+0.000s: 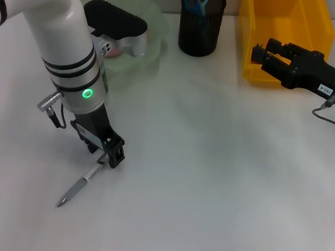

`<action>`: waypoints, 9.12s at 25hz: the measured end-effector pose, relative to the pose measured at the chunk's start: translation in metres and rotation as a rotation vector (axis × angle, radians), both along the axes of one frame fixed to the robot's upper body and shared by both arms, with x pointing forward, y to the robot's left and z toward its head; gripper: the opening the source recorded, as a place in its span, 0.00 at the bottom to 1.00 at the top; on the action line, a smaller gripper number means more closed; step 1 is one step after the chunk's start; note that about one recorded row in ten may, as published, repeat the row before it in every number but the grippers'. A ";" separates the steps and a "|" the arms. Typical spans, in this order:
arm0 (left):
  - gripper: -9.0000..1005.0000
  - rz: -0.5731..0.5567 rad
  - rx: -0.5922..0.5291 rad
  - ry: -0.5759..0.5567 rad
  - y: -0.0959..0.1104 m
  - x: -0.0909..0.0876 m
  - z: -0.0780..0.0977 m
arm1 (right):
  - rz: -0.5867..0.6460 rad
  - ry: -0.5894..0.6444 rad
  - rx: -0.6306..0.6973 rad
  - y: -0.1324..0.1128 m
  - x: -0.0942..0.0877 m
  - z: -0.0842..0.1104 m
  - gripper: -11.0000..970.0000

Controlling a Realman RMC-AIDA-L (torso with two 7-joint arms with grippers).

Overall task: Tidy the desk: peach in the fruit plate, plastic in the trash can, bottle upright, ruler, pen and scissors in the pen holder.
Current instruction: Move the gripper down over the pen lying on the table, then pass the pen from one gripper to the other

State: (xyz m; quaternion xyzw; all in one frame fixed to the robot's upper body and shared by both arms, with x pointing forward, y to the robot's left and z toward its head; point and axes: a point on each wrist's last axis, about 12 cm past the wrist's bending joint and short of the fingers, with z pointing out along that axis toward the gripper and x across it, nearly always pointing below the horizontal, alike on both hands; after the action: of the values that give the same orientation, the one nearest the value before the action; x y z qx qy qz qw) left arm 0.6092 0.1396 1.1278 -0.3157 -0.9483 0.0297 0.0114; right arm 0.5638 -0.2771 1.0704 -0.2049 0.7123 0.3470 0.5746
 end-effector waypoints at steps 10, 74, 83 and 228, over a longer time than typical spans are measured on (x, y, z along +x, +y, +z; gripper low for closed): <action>0.57 -0.002 0.001 0.002 0.000 0.000 -0.001 | -0.001 0.001 -0.002 0.001 0.001 0.000 0.49; 0.14 -0.034 -0.019 -0.028 -0.009 0.002 0.007 | -0.009 -0.005 -0.004 0.002 0.004 0.002 0.49; 0.15 -0.061 -0.121 -0.180 -0.018 0.009 0.031 | -0.036 -0.043 0.093 -0.011 -0.007 0.007 0.49; 0.27 -0.411 -1.457 -0.818 0.042 -0.082 -0.028 | 0.558 -0.040 0.036 0.037 -0.039 0.022 0.15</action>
State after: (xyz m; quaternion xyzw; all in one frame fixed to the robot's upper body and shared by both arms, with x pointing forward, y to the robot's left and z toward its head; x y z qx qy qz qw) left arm 0.5270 0.1816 1.0997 -0.3954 -0.5464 0.5122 -0.5317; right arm 0.5249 -0.2398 1.0924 -0.3897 0.6105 0.5003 0.4744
